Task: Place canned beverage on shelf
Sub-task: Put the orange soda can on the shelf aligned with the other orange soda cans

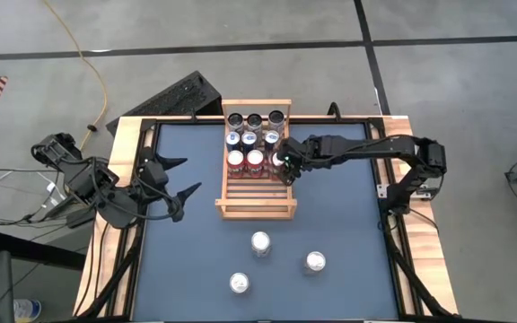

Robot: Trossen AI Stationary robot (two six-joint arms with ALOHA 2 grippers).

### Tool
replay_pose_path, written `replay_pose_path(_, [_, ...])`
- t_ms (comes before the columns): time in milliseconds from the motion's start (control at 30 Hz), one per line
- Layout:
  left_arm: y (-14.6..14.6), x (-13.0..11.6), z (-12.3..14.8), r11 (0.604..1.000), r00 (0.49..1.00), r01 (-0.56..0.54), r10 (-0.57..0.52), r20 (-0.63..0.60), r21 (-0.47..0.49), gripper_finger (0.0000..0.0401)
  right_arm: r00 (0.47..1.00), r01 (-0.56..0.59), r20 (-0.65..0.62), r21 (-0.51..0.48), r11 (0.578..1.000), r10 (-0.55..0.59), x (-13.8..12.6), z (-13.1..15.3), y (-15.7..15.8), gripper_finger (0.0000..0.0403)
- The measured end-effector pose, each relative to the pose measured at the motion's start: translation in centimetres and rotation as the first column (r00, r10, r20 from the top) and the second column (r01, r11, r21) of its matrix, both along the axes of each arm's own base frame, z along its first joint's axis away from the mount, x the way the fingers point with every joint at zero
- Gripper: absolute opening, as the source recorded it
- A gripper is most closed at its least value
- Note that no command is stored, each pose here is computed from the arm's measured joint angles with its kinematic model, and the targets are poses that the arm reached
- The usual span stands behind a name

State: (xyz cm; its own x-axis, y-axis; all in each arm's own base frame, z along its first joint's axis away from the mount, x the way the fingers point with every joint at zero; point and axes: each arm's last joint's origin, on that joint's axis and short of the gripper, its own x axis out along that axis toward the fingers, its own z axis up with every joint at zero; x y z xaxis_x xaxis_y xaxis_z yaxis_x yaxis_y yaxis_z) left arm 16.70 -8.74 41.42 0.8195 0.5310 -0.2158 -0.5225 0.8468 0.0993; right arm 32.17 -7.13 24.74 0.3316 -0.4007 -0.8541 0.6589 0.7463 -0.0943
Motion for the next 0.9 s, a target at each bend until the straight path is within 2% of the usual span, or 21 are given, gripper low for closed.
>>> replay_pose_path(233, [0.0, 0.0, 0.0, 1.000, 1.000, 0.000, 0.000, 0.000, 0.000, 0.0334, 1.000, 0.017, 0.025, -0.015, 1.000, -0.017, 0.0, 0.2, -1.2, 0.0345])
replay_pose_path(467, [0.0, 0.0, 0.0, 1.000, 1.000, 0.000, 0.000, -0.001, 0.001, 0.0334, 0.997, 0.033, -0.066, -0.043, 0.999, -0.036, -0.7, -0.1, -1.1, 0.0345])
replay_pose_path(600, [0.0, 0.0, 0.0, 1.000, 1.000, 0.000, 0.000, -0.001, 0.002, 0.0334, 0.998, 0.033, -0.055, -0.054, 0.998, -0.036, -0.6, -0.1, -1.0, 0.0345])
replay_pose_path(800, [0.0, 0.0, 0.0, 1.000, 1.000, 0.004, -0.004, -0.010, 0.014, 0.0334, 0.999, -0.039, 0.011, -0.076, 0.996, 0.040, -1.4, 2.3, 1.1, 0.0345])
replay_pose_path(900, [0.0, 0.0, 0.0, 1.000, 1.000, 0.004, -0.003, -0.016, 0.026, 0.0334, 0.990, -0.112, 0.062, -0.162, 0.980, 0.123, -1.1, 3.6, 2.3, 0.0345])
